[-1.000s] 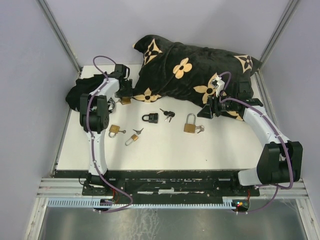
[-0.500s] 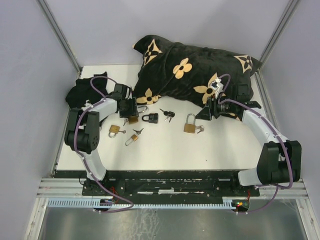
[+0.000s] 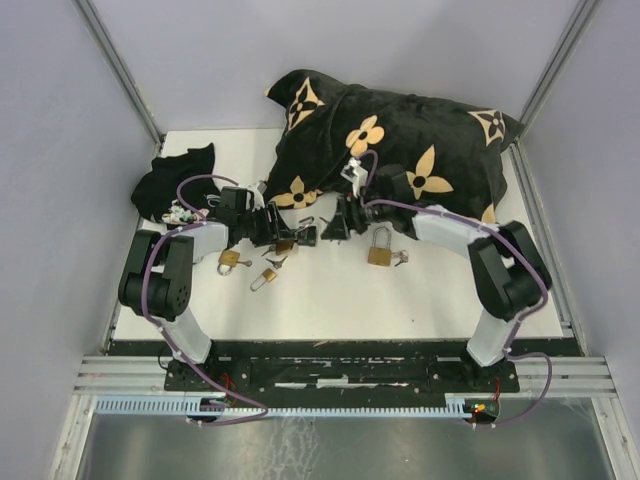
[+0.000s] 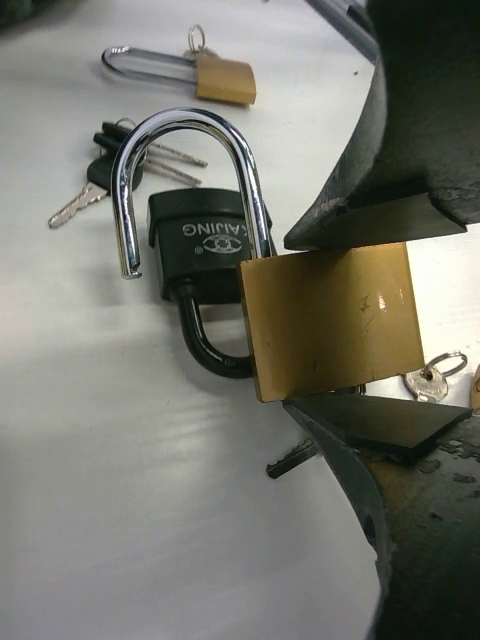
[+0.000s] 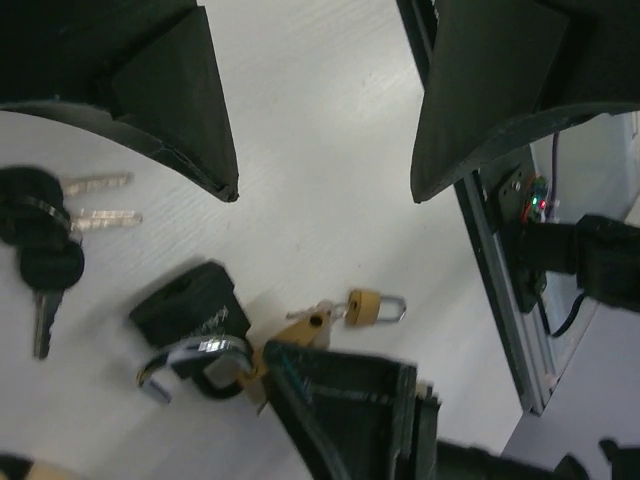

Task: Lock with the key
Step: Pick up the lock from the center of the board.

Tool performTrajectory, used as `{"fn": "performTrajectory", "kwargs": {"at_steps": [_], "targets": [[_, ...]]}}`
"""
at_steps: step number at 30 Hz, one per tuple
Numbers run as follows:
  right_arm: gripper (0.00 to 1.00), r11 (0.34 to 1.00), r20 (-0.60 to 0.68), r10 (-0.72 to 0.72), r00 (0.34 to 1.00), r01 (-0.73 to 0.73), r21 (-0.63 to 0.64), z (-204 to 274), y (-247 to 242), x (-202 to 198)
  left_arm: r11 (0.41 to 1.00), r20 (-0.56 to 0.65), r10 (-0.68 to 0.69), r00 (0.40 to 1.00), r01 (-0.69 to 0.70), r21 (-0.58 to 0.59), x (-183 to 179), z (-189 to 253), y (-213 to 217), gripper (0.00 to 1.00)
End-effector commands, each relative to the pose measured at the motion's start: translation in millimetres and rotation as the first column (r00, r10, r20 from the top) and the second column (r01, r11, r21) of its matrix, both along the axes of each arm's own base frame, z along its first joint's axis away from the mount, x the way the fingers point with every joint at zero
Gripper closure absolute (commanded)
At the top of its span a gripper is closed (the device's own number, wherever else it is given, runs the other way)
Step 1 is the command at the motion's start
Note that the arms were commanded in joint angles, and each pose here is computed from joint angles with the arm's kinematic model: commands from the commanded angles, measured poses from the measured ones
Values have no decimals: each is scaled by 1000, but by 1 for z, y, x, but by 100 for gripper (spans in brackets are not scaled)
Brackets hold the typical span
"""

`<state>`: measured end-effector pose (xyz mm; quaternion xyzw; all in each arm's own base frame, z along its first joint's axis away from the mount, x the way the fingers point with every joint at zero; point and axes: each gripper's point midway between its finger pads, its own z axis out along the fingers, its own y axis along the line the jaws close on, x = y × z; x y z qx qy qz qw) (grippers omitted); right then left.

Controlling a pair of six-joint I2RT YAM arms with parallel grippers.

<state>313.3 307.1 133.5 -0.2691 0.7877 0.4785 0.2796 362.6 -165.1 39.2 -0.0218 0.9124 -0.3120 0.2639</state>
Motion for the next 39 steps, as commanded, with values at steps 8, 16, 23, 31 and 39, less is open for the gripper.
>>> {"fn": "performTrajectory", "kwargs": {"at_steps": [8, 16, 23, 31, 39], "targets": [[8, 757, 636, 646, 423, -465, -459, 4, 15, 46, 970, 124, -102, 987, 126, -209, 8, 44, -24, 80], [1, 647, 687, 711, 151, -525, -553, -13, 41, 67, 965, 82, -145, 986, 159, -207, -1, 32, -24, 80], [16, 644, 673, 719, 174, -532, -550, -32, 62, 72, 960, 74, -168, 983, 181, -215, -4, 33, -26, 80], [55, 674, 685, 694, 220, -532, -513, -34, 79, 76, 954, 79, -179, 981, 193, -229, -6, 38, -28, 80], [98, 668, 681, 702, 208, -521, -530, -28, 76, 74, 946, 101, -172, 980, 193, -259, -7, 52, -31, 68]]}}
